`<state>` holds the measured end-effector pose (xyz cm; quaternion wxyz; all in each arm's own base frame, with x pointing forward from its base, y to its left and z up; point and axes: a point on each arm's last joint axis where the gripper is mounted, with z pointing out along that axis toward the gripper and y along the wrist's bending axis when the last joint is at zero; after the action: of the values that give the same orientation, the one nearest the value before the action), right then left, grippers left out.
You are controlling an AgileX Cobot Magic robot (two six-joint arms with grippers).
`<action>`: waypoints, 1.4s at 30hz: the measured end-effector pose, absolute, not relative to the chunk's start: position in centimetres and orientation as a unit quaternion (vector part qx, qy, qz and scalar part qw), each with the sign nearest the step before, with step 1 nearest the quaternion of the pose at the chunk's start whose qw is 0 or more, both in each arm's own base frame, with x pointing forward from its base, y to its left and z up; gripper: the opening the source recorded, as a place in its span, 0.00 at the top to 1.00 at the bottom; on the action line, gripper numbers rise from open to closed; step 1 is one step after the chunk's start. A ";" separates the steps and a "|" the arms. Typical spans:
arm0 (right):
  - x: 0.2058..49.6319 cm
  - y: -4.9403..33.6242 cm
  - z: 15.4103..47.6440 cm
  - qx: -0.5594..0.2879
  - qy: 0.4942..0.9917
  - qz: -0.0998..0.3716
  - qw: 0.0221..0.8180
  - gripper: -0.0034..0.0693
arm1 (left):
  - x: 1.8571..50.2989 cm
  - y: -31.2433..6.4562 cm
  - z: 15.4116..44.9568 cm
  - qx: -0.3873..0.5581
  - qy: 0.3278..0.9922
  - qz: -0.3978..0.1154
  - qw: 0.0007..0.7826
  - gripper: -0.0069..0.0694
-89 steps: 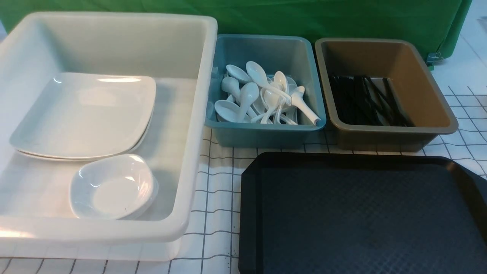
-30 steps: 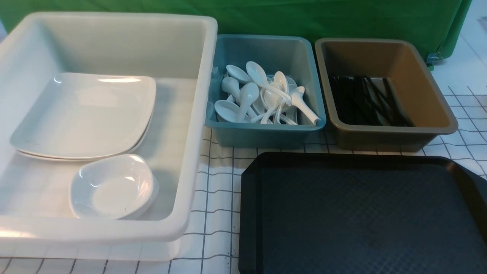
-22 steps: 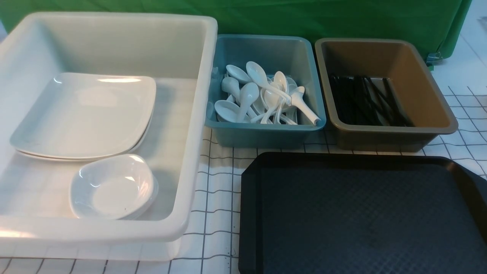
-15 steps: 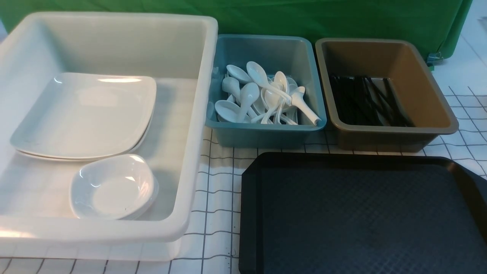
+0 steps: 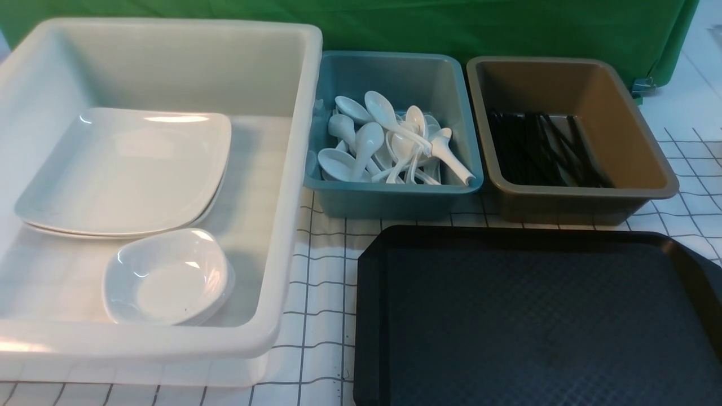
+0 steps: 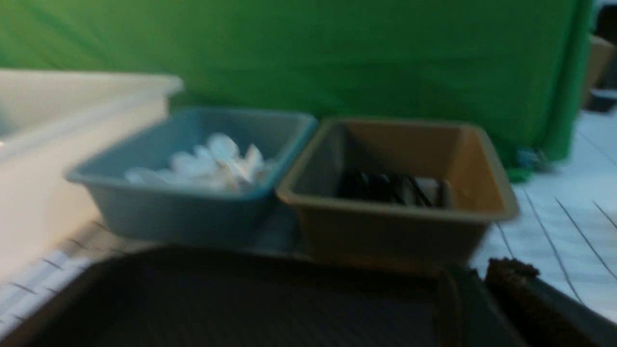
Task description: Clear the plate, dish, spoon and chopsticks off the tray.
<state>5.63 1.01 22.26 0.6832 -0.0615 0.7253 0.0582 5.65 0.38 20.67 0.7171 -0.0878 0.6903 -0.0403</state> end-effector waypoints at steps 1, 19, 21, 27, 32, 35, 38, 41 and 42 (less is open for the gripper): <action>5.4 0.8 21.3 -0.048 0.738 0.044 0.672 0.77 | 5.7 0.4 20.7 -0.088 0.690 -0.040 0.717 0.90; 5.4 0.0 18.4 0.030 0.798 0.015 0.602 0.69 | 5.7 0.4 20.7 -0.088 0.690 -0.040 0.717 0.90; 5.4 0.0 18.4 0.030 0.798 0.015 0.602 0.68 | 5.7 0.4 20.7 -0.088 0.690 -0.040 0.717 0.90; 5.4 0.0 18.4 0.031 0.798 0.016 0.602 0.67 | 5.7 0.4 20.7 -0.088 0.690 -0.040 0.717 0.90; 5.4 0.0 18.4 0.031 0.798 0.016 0.602 0.66 | 5.7 0.4 20.7 -0.087 0.690 -0.040 0.717 0.90; 5.4 0.0 18.4 0.031 0.798 0.016 0.602 0.65 | 5.7 0.4 20.7 -0.087 0.690 -0.040 0.717 0.90; 5.4 0.0 18.4 0.031 0.798 0.016 0.602 0.64 | 5.7 0.4 20.7 -0.087 0.690 -0.040 0.717 0.90; 5.4 0.0 18.4 0.031 0.798 0.016 0.602 0.63 | 5.7 0.4 20.7 -0.087 0.690 -0.040 0.717 0.90; 5.4 0.0 18.4 0.031 0.798 0.016 0.602 0.63 | 5.7 0.4 20.7 -0.087 0.690 -0.040 0.717 0.90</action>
<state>5.37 0.04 18.43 0.6023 0.0309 0.7975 0.0157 5.65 0.38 20.67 0.7171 -0.0874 0.6904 -0.0399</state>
